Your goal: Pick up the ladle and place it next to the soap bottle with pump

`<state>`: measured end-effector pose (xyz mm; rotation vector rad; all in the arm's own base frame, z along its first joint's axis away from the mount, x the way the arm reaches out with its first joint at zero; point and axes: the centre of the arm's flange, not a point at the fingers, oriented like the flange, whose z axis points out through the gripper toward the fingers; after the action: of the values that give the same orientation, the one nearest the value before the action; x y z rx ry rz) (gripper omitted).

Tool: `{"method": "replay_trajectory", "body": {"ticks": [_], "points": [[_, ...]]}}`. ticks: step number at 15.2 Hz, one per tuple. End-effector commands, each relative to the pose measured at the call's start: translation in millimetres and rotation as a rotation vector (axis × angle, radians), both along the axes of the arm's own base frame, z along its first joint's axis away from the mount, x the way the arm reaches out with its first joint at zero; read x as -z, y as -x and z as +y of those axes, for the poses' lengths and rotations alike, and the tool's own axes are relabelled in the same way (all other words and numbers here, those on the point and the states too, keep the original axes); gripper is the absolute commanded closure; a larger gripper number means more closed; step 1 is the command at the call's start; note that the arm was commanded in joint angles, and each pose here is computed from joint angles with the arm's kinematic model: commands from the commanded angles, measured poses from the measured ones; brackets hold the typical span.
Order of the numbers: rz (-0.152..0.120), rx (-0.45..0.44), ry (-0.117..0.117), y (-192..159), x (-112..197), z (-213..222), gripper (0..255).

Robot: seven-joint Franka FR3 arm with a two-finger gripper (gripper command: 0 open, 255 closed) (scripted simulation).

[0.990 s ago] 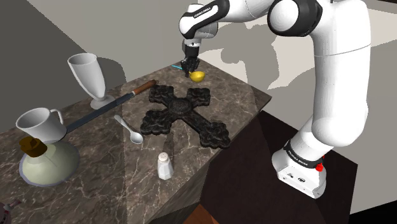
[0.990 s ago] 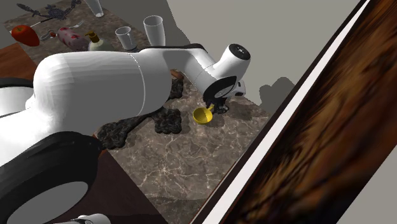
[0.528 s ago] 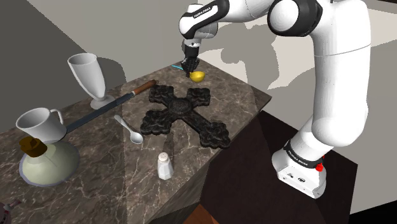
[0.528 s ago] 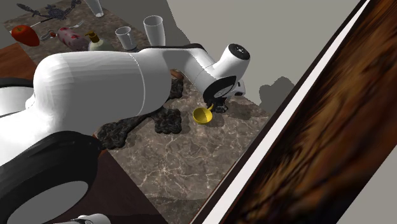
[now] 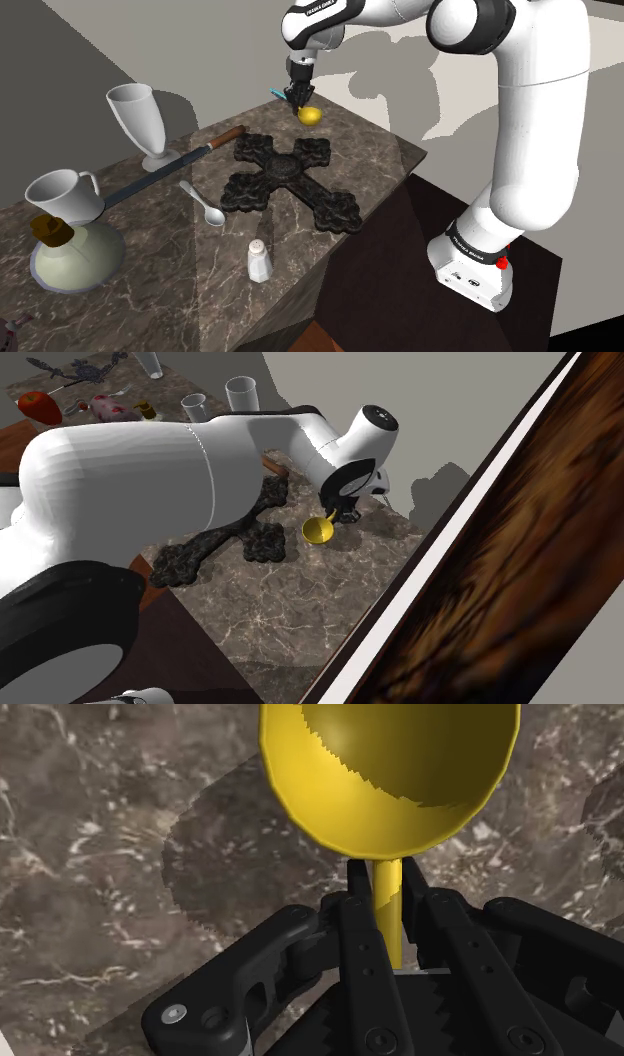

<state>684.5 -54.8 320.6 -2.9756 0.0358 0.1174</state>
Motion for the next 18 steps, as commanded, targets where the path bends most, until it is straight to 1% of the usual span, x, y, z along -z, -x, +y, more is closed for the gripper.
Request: {"method": "replay_trajectory", "body": {"ticks": [1,18], "points": [[0.0,0.0,0.0,0.6,-11.1,0.3,255],[0.0,0.0,0.0,0.6,-100.9,0.3,255]]}}
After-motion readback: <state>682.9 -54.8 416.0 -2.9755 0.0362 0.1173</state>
